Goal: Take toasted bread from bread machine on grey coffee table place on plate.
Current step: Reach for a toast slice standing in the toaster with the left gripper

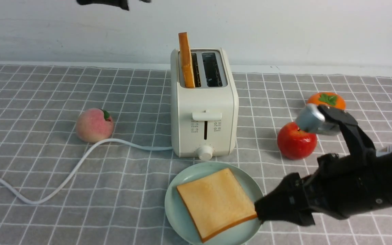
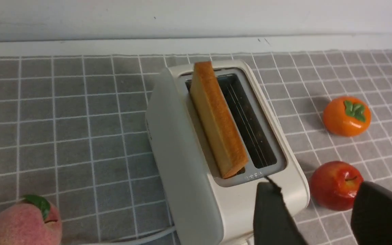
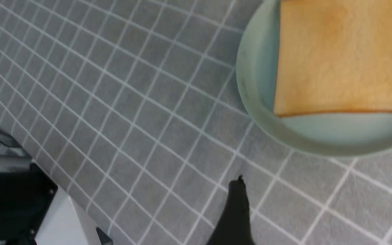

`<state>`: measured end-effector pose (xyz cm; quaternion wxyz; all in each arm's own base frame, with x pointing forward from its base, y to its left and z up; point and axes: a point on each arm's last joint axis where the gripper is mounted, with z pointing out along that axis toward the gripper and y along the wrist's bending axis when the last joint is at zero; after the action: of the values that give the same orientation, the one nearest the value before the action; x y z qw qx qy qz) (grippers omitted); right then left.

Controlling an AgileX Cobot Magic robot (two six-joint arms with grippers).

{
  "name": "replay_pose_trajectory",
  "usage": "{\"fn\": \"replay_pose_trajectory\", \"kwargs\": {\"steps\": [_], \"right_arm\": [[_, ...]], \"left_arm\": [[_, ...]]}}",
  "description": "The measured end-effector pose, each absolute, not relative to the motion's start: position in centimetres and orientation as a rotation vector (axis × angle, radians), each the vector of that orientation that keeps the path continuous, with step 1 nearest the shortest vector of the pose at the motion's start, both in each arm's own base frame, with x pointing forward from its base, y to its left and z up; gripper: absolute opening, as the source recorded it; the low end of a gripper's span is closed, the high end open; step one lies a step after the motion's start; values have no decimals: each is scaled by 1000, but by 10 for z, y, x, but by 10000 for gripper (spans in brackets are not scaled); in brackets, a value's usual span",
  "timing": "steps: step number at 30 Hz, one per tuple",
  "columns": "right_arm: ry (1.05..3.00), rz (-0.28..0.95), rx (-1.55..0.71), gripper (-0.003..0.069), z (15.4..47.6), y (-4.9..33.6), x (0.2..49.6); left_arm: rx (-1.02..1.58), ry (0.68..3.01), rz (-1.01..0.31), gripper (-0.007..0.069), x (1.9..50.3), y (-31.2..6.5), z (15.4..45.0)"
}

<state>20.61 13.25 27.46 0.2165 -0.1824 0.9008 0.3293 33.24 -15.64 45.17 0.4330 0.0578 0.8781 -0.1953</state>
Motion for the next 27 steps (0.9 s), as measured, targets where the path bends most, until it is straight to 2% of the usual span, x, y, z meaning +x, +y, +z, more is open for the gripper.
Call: {"fn": "replay_pose_trajectory", "kwargs": {"steps": [3,4,5,9,13,18,27], "right_arm": [[2529,905,-517,576,268,131,202],[2541,904,-525,576,266,130,201],[2541,904,-525,576,266,130,201],[2531,908,-510,576,266,131,202],[2522,899,-502,576,267,131,203],[2522,896,-505,573,267,130,203],[2516,887,-504,573,267,130,204]], "left_arm": [[140,2222,-428,342,341,-182,444],[63,2270,-360,364,355,-200,428],[35,2270,-350,367,356,-201,429],[-176,2306,-244,418,390,-216,398],[-165,2311,-238,438,407,-226,378],[-81,2308,-233,445,418,-235,363],[-78,2349,-202,445,428,-238,340]]}}
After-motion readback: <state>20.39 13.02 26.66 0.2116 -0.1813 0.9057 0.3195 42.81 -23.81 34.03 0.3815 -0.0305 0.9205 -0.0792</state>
